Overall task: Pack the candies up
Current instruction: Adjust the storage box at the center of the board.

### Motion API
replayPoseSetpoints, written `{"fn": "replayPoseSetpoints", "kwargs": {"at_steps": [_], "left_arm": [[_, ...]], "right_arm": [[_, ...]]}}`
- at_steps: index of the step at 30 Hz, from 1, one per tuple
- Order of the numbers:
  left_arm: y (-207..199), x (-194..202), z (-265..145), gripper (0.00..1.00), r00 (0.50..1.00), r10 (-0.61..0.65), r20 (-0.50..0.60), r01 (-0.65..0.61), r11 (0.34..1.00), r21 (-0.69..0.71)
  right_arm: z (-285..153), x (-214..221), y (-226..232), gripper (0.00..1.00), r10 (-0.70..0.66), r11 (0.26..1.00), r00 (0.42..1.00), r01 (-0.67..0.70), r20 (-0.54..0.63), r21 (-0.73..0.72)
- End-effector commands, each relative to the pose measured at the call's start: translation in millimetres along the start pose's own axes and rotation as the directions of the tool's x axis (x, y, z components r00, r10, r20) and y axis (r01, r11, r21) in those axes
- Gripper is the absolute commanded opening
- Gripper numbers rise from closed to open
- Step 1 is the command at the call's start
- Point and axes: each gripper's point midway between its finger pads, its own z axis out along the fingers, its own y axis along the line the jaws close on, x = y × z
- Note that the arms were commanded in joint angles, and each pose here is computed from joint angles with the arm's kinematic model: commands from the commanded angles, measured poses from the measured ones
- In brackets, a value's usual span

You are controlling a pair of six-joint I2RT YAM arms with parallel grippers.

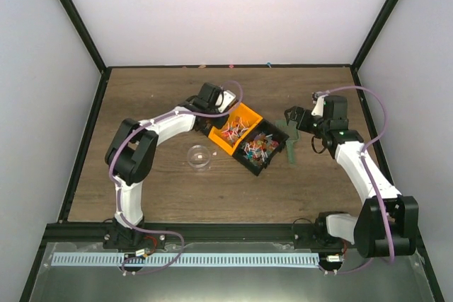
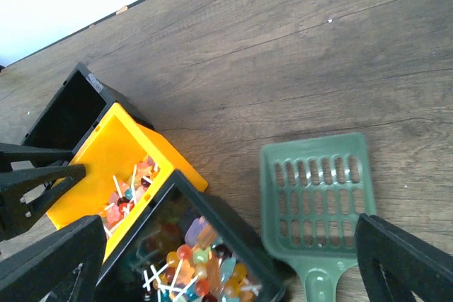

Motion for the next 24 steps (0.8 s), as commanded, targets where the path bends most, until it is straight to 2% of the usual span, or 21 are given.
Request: {"fn": "replayPoseSetpoints", "kwargs": {"at_steps": [1,9,15,19,24], "left_arm": [[18,6,6,0.23,0.989,-0.145,-0.039,0.141,0.986,-0.092],[37,11,-2,0.04,0.955,-0.296,-0.013,0.287,0.933,-0.218],[59,14,-2,0.04,0.908,-0.418,0.010,0.396,0.850,-0.347],[70,12,2,0.04,0.859,-0.511,0.029,0.475,0.775,-0.416],[70,4,13,0.04,0.819,-0.572,0.038,0.534,0.737,-0.414]], "right_arm": [[-5,-21,8,0.97,0.039,0.999,0.999,-0.039,0.027,-0.010],[11,-22,-8,0.90,0.066,0.995,0.997,-0.063,-0.031,0.077],[17,-21,-17,0.89,0.053,0.992,0.998,-0.048,-0.039,0.119],[21,-16,-29,0.91,0.068,0.983,0.996,-0.055,-0.066,0.176],[24,-15,-36,0.91,0.082,0.974,0.994,-0.066,-0.068,0.215]]}}
